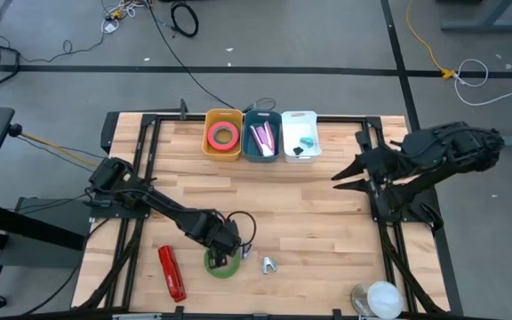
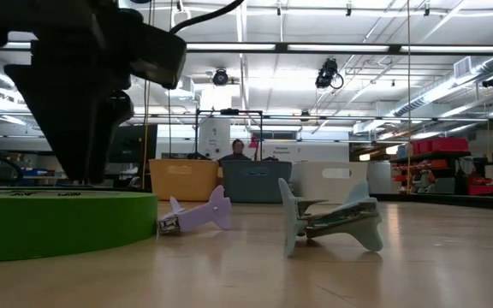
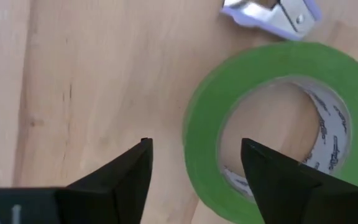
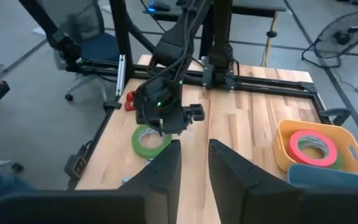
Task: Pick and place Stapler, Stapler remover, tape
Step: Put the green tape into the yellow bin
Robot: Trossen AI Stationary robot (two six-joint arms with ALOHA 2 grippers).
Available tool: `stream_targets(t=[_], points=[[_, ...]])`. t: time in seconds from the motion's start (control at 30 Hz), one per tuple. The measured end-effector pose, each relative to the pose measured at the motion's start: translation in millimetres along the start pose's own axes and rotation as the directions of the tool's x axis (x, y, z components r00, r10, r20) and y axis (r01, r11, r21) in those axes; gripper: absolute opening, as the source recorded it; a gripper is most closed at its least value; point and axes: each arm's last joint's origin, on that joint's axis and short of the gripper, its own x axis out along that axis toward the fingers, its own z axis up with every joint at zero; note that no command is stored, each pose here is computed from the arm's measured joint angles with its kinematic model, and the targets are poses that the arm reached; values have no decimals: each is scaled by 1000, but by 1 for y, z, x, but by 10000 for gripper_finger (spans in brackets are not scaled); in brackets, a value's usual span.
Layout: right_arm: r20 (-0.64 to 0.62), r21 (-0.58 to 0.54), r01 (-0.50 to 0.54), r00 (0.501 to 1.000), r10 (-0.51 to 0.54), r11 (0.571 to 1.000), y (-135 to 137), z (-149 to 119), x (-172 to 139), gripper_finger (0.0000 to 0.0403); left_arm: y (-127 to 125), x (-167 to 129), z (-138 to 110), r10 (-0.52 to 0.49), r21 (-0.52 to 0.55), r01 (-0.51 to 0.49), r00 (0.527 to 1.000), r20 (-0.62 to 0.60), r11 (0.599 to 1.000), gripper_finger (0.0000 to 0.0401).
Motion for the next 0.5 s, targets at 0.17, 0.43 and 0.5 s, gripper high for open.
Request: stream_targets(t=[0.17,0.43,0.5], points=[[-33,-9,-7,999,7,1000,3,-1,7,81,-1,1,1,-4,-19,4,1000,3,1000,286],[-70,-19,-4,998,3,1000,4,-3,13,81,-4,23,-1,-18,-45,14,996,-89,999,288],[-76,-21,6,997,-7,1000,4,-3,14,81,-4,29,-2,1,-58,-8,994,-111,998,283]])
